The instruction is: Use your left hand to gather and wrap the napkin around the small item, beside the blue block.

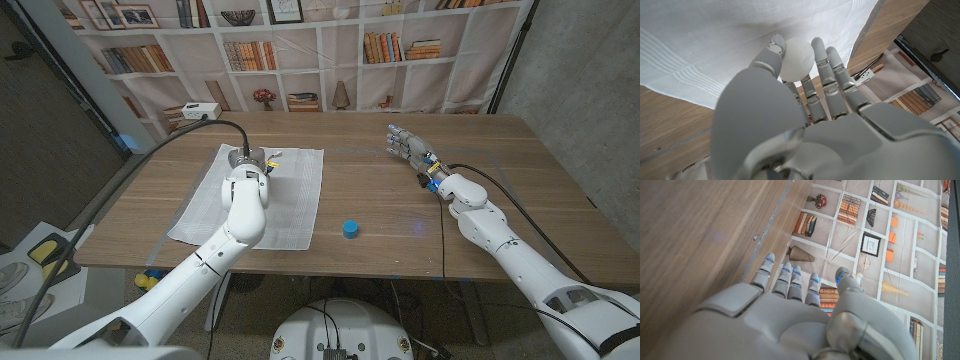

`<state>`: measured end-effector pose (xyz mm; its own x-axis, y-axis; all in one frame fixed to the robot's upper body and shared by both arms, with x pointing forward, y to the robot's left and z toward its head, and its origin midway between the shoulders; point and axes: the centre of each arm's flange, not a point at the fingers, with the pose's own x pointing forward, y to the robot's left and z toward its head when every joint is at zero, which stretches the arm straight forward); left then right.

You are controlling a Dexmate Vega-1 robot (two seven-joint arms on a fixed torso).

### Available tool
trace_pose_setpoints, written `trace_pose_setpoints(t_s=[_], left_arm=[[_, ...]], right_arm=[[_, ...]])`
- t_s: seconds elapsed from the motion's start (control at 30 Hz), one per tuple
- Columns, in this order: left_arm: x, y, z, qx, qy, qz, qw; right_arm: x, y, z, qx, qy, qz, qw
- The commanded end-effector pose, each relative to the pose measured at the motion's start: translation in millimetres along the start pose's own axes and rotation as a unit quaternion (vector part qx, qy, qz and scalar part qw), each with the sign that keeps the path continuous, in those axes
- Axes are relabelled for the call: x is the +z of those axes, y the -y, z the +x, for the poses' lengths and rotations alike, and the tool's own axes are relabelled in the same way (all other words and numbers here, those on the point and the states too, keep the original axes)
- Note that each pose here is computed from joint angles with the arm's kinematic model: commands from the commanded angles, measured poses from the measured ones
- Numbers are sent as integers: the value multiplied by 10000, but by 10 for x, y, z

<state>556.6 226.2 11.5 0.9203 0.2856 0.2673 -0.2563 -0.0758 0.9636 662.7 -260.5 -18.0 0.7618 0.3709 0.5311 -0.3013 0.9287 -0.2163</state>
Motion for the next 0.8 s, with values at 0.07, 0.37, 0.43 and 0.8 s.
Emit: trace_pose_setpoints(t_s=[0.07,0.37,0.43,0.8], left_arm=[[100,136,205,-229,52,144,9996],[222,200,290,-307,114,420,9986],[249,205,305,-378,58,628,9973],[323,220,355,-1160,-141,1296,9847]], right_arm=[[-32,4,-42,-67,-65,19,10000],[-42,24,-85,-156,-71,22,9999],[-44,27,-93,-172,-66,32,9998],[-30,30,-102,-225,-28,13,9997]])
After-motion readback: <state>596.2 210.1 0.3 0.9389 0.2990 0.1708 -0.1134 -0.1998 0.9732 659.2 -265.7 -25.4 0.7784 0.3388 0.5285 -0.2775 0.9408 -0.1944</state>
